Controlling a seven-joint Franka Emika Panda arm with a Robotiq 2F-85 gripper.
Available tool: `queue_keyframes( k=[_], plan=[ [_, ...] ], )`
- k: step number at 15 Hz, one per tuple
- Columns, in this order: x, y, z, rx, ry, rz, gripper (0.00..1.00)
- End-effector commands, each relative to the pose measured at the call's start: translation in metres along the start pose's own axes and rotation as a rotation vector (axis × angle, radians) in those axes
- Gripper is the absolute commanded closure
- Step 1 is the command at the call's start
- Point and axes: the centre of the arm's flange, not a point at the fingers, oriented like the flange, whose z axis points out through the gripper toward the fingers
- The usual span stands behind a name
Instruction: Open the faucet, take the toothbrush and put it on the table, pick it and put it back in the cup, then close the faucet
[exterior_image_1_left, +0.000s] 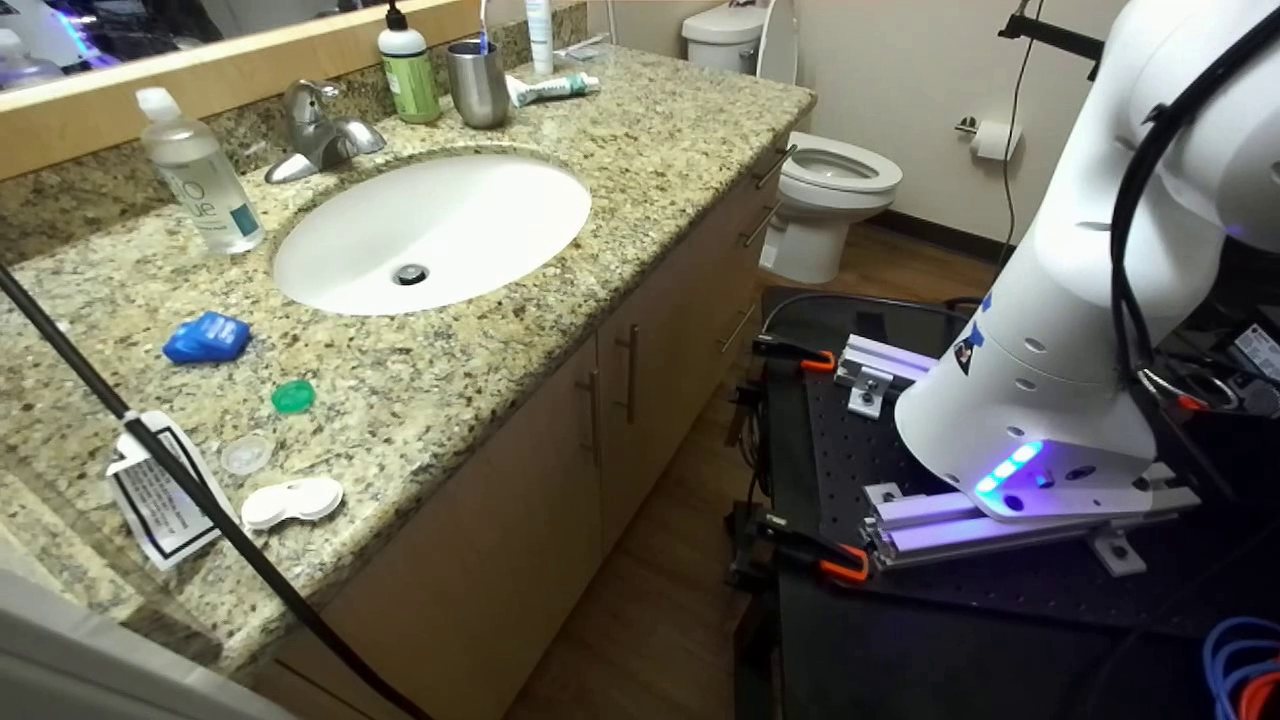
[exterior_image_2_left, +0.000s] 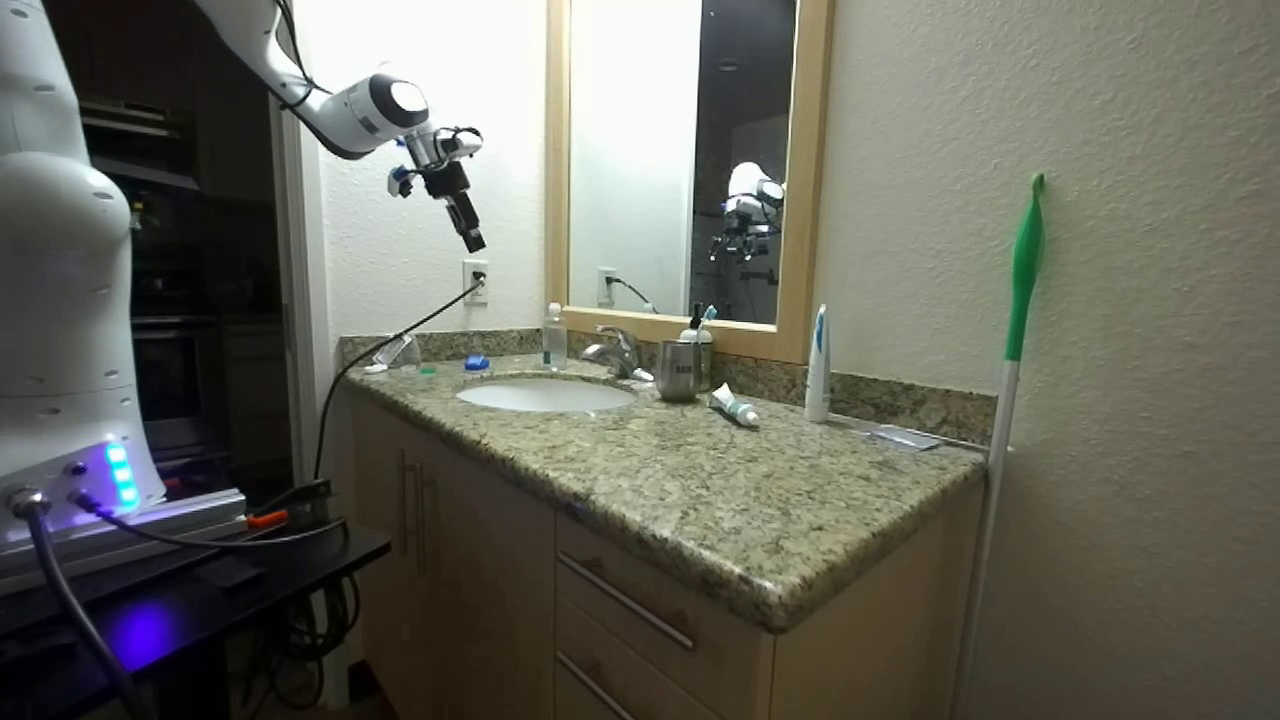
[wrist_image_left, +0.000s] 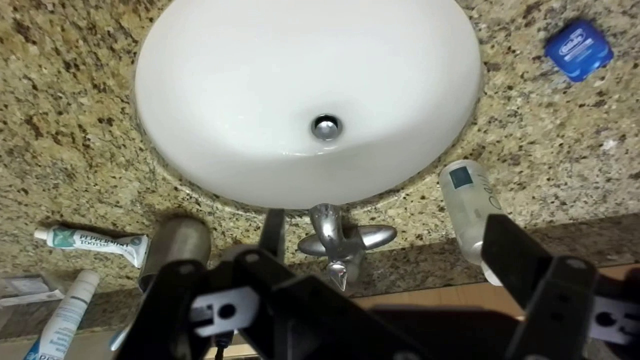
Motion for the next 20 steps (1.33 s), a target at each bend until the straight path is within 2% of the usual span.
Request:
queue_keyframes(
  k=[1,2,3,4,6,8,11,12,14,16,17,20],
  plan=[
    [-0.003,0.0,-0.004,-0.004,0.028,-0.032,0.0],
    [0.007,-0.009,0.014,-0.039,0.07,-0.017,0.0],
    [0.021,-0.017,0.035,-0.014,0.178,0.04,0.0],
    [0.042,-0.021,0.057,0.005,0.229,0.048,0.0],
    [0.062,-0.023,0.08,0.044,0.359,0.064,0.0],
    [0.09,-0.02,0.112,0.061,0.449,0.11,0.0],
    [0.141,-0.006,0.152,-0.037,0.547,0.21,0.0],
    [0.115,0.017,0.105,0.008,0.48,0.157,0.0],
    [0.123,0.02,0.12,0.0,0.483,0.173,0.0],
    [0.117,0.02,0.107,0.0,0.488,0.163,0.0],
    [0.115,0.021,0.107,-0.016,0.427,0.131,0.0],
    [0.121,0.021,0.142,-0.065,0.317,0.001,0.0]
  ],
)
